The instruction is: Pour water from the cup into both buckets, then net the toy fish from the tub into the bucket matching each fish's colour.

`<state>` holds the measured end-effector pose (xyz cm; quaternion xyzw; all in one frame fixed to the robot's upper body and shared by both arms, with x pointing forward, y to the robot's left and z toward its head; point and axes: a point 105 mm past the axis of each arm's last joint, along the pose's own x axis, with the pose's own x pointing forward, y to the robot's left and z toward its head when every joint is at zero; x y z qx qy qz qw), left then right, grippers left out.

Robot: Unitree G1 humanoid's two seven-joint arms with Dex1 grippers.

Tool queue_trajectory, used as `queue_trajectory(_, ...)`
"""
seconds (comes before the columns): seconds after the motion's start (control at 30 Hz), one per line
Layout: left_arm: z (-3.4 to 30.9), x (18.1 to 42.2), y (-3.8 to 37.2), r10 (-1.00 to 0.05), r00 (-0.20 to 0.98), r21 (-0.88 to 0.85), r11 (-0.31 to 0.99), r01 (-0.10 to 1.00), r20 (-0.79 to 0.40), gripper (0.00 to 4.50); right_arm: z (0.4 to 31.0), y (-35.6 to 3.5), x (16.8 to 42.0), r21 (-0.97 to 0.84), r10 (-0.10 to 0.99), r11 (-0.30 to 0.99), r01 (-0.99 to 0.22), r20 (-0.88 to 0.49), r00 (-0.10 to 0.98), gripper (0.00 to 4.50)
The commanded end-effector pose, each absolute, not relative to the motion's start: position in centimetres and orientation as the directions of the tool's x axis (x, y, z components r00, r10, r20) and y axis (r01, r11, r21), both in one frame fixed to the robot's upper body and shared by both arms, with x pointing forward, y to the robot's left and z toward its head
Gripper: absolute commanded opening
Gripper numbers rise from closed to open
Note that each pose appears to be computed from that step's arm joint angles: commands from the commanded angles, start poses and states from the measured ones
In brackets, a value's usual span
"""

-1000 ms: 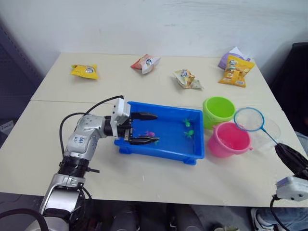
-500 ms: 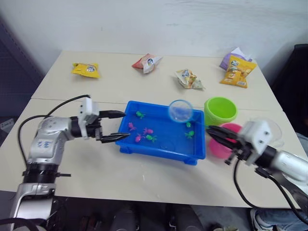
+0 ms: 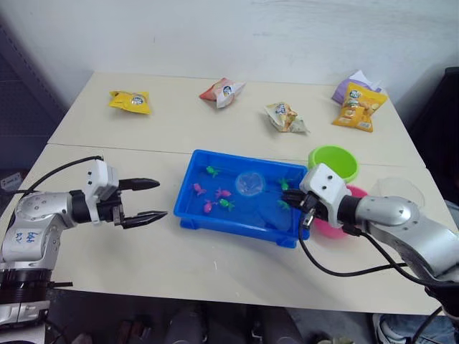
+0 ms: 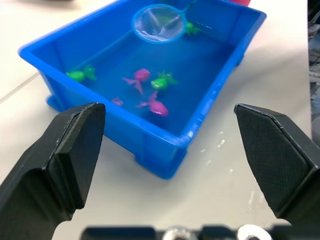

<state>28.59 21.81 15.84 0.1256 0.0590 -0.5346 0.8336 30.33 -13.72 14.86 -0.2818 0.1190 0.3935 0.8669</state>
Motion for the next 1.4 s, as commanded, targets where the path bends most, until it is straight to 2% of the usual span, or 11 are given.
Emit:
queue_trajectory(0.03,17.2,28.2,21.5,-0.881,0.43,0.187,0.396,0.899,-0.199,4.43,15.1,-13.7,31.4,-0.479,0.579,0.492,-0.727,-0.444,0.684,0.0)
queue_trajectory(0.2,17.0,28.1,21.1,-0.879,0.434,0.181,0.403,0.897,-0.194,4.43,14.4,-12.7,32.5,-0.508,0.573,0.452,-0.733,-0.465,0.675,0.0)
queue_trajectory(0.43,17.0,28.4,20.9,-0.878,0.44,0.184,0.408,0.894,-0.191,4.43,13.8,-9.6,33.1,-0.472,0.631,0.413,-0.779,-0.469,0.618,0.0)
queue_trajectory(0.8,16.8,28.5,20.7,-0.879,0.438,0.18,0.408,0.895,-0.186,4.43,14.5,-8.8,33.8,-0.455,0.655,0.448,-0.769,-0.418,0.629,0.0)
queue_trajectory(0.97,16.8,28.5,20.7,-0.879,0.439,0.181,0.409,0.894,-0.186,4.43,15.1,-9.2,33.3,-0.438,0.674,0.46,-0.772,-0.395,0.625,0.0)
queue_trajectory(1.23,17.2,28.9,20.1,-0.895,0.412,0.186,0.382,0.905,-0.169,4.43,17.2,-11.8,30.4,-0.413,0.728,0.448,-0.793,-0.346,0.592,0.0)
queue_trajectory(1.4,18.0,29.3,18.4,-0.928,0.345,0.201,0.314,0.928,-0.143,4.43,18.1,-14.6,29.0,-0.436,0.693,0.493,-0.753,-0.327,0.643,0.0)
